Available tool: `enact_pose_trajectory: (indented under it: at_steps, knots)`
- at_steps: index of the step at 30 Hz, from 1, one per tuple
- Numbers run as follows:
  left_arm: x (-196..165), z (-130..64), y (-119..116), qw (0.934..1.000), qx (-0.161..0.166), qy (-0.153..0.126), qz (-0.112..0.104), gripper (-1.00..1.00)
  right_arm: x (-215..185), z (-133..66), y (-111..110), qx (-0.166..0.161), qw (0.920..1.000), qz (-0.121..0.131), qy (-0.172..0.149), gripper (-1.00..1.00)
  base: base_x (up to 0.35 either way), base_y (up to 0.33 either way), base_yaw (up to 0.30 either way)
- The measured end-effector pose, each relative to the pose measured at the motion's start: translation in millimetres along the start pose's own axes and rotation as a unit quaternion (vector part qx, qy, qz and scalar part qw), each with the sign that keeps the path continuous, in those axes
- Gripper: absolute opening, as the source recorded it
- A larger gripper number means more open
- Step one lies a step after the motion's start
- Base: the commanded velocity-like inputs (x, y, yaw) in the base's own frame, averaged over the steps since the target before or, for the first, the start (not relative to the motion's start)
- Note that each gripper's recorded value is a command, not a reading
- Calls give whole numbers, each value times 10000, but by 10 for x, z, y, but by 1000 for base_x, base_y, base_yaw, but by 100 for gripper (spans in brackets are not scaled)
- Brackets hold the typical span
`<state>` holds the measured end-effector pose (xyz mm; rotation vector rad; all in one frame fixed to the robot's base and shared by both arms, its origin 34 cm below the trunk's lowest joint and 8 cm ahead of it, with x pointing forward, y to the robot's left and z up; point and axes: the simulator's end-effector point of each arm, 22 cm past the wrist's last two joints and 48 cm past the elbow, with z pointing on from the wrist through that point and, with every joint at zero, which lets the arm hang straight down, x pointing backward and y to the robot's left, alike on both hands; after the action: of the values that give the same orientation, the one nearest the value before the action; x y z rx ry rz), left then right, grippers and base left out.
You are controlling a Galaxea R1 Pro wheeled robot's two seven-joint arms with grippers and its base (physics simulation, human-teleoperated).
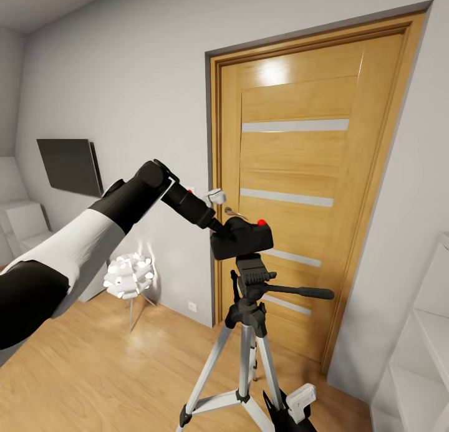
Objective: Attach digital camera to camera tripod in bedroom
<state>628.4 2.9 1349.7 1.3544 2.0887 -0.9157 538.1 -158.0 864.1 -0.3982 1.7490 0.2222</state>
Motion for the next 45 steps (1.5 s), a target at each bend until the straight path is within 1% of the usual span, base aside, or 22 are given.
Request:
enact_pose_trajectory:
  at_steps: [16,34,35,37,38,45]
  knots:
    - [-66,95,-107,9999,105,14,87,-100,0,0,0,0,10000,0,0,-100,0,0,0]
    - [-70,107,-117,9999,113,21,96,-100,0,0,0,0,10000,0,0,-100,0,0,0]
    - [-69,106,-116,9999,112,22,96,100,0,0,0,0,10000,0,0,-100,0,0,0]
    - [-68,105,-116,9999,112,23,94,100,0,0,1,-1,10000,0,0,-100,0,0,0]
    - [-118,70,-161,9997,191,-89,106,100,-5,-4,-24,32,10000,17,-6,-100,0,0,0]
    - [-118,70,-160,9997,187,-86,109,100,-6,-2,-25,46,10000,47,-5,-100,0,0,0]
